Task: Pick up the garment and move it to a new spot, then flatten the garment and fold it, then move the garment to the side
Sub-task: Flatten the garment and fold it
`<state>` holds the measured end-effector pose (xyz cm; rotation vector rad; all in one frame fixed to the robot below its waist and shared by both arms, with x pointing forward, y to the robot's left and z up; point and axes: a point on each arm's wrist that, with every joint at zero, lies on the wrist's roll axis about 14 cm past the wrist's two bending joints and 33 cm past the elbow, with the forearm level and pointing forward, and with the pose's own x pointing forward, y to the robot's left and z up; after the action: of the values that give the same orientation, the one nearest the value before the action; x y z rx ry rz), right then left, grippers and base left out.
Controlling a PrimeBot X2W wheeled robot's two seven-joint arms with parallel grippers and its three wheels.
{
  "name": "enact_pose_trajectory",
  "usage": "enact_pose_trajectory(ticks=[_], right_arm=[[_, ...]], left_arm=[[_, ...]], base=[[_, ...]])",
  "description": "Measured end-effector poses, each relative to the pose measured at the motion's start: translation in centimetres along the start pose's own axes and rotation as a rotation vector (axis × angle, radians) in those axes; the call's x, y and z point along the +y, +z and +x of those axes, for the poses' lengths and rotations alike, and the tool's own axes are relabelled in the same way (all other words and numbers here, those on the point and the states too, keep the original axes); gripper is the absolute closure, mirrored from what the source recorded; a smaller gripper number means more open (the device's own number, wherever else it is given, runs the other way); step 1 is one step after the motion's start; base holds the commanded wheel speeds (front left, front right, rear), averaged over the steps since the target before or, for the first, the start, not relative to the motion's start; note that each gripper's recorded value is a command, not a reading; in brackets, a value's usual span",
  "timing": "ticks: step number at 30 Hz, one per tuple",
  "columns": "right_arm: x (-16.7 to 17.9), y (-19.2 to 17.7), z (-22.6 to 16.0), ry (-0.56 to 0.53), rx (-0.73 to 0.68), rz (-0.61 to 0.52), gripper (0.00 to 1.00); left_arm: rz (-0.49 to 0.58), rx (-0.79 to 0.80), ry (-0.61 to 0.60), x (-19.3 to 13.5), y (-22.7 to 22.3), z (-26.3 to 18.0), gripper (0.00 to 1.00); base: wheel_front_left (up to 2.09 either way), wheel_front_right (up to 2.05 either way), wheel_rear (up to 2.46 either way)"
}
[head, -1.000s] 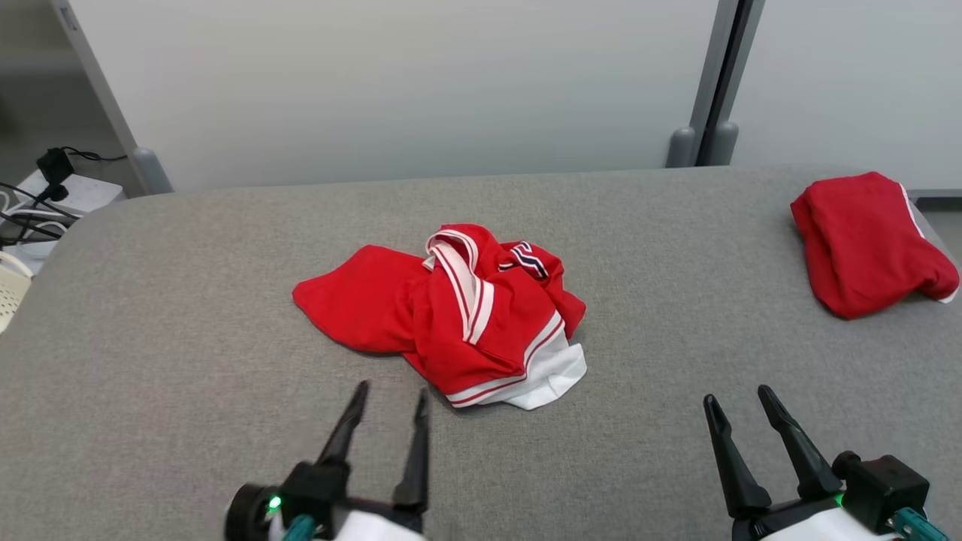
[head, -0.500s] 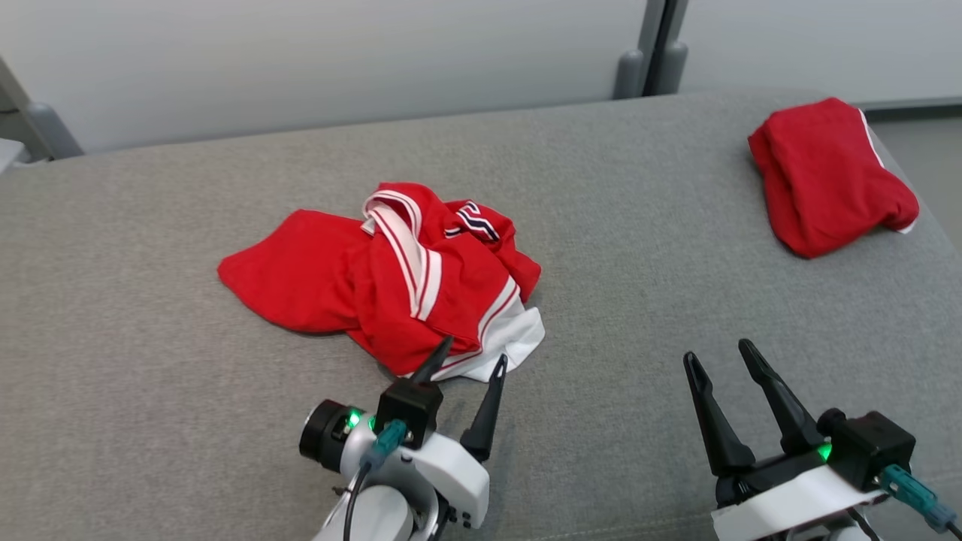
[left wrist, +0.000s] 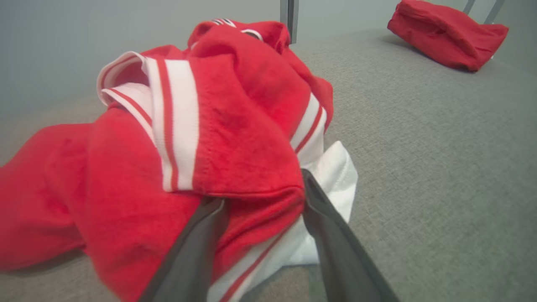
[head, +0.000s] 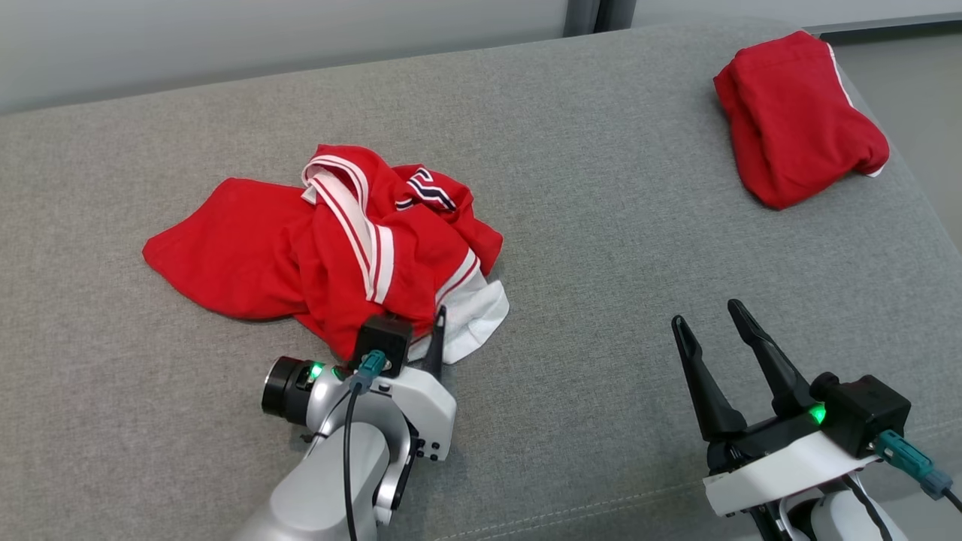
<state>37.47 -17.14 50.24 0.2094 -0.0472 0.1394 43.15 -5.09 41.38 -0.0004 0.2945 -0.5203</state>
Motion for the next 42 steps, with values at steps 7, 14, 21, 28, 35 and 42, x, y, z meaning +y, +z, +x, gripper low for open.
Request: enact_pose_trajectory(ticks=[7,14,21,28,35,42], right_arm=[[0.9,-0.4,1.0,0.040,0.009,0.003,0.00],[3.5,-3.0,2.6,0.111,0.079,0.092,0.00],[8.2,-5.2,8.5,0.224,0.170,0.205,0.00],[9.5,-10.2,11.3,0.249,0.355,0.146,0.00],[11.0,-14.1,10.9,0.235,0.505,0.200,0.86],[11.0,-12.4,11.8,0.233,0.461,0.253,1.00]], left_arm=[[-0.080,-0.133,0.094,2.8,4.5,-0.1,1.00],[-0.142,-0.223,0.244,7.5,5.5,-4.0,1.00],[-0.141,-0.281,0.390,12.9,5.6,-8.9,1.00],[-0.134,-0.295,0.431,14.3,5.7,-10.2,1.00],[-0.129,-0.302,0.430,14.8,6.0,-10.1,1.00],[-0.143,-0.381,0.338,13.3,8.6,-9.2,1.00]], base=[[0.00,0.00,0.00],[0.00,0.00,0.00],[0.00,0.00,0.00],[0.00,0.00,0.00],[0.00,0.00,0.00],[0.00,0.00,0.00]])
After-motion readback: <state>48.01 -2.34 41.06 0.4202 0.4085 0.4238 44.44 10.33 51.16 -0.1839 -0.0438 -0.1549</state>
